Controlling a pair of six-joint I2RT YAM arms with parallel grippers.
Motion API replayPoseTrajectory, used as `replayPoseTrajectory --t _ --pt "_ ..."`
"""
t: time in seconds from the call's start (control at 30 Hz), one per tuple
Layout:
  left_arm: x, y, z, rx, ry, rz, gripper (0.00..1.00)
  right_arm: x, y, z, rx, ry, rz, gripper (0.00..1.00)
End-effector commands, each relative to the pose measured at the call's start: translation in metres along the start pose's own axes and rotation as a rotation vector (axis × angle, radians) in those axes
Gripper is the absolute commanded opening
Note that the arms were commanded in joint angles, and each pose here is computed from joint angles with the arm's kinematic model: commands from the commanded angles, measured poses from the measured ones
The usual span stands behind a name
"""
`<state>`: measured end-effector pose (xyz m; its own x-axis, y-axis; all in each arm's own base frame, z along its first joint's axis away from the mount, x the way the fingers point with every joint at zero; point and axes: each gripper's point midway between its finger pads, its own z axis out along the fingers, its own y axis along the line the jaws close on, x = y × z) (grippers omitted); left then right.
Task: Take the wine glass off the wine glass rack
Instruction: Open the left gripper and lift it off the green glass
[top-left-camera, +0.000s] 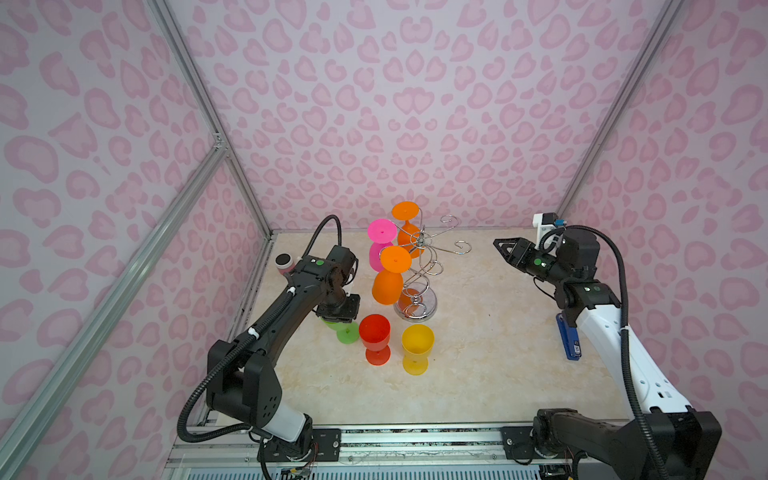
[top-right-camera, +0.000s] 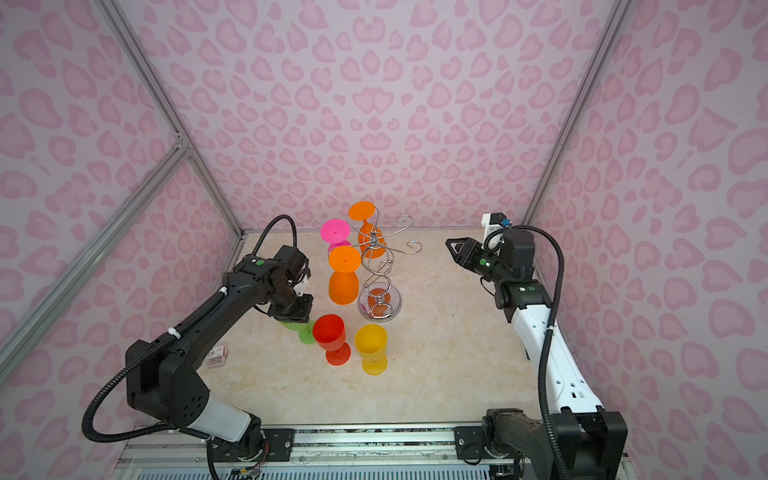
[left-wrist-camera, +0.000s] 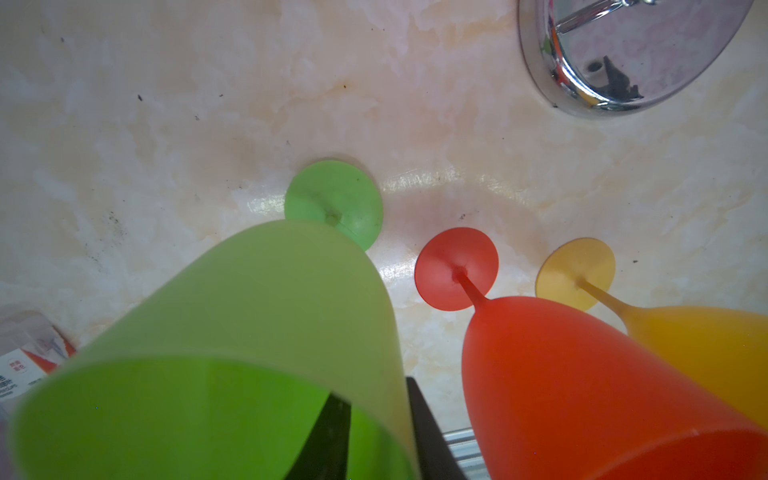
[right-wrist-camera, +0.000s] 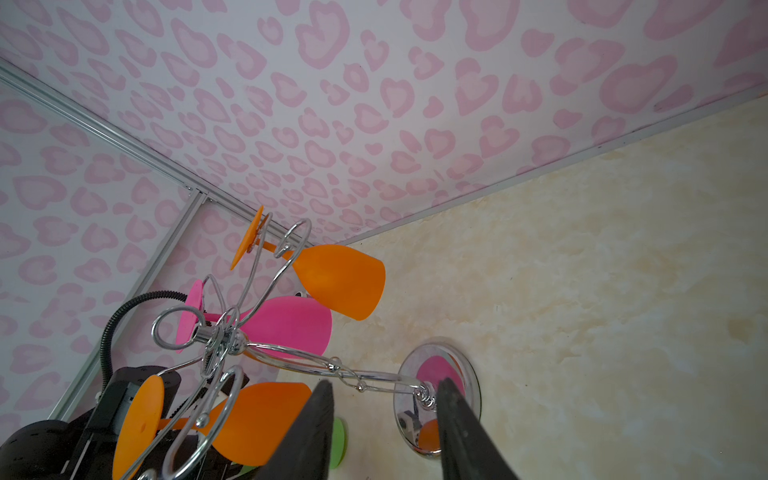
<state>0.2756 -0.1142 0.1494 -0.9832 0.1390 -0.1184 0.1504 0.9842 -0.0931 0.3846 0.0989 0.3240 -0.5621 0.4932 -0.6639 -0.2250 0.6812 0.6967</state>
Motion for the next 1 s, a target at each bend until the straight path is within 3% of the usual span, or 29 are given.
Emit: replayPoseTrajectory --t 0.0,0.3,0.57,0.67,0.77,0.9,0.97 --pt "-0.001 0.000 -0.006 -0.003 -0.010 0.008 0.32 -0.002 0.001 0.002 -0.014 -0.008 -0.008 0.42" --pt "-0.005 0.000 -0.032 0.002 -0.093 -0.003 0.60 0.000 -0.001 0.004 -0.013 -0.001 -0.003 0.42" --pt "0.003 0.008 -0.080 -0.025 -0.212 -0.012 0.63 -0.001 0.000 0.004 -0.014 -0.002 -0.001 0.42" --pt "0.001 0.007 -0.117 -0.004 -0.334 -0.025 0.62 -0.001 -0.001 0.004 -0.011 0.000 0.001 0.42" --pt "-0.011 -0.004 -0.169 0.092 -0.549 -0.063 0.62 -0.001 -0.001 0.004 -0.012 -0.003 0.005 0.42" --pt "-0.025 -0.030 -0.241 0.351 -0.872 -0.121 0.62 -0.001 0.001 0.006 -0.027 -0.006 0.021 0.42" --pt "-0.028 -0.043 -0.265 0.501 -0.972 -0.153 0.64 -0.002 0.002 0.006 -0.034 -0.006 0.025 0.42"
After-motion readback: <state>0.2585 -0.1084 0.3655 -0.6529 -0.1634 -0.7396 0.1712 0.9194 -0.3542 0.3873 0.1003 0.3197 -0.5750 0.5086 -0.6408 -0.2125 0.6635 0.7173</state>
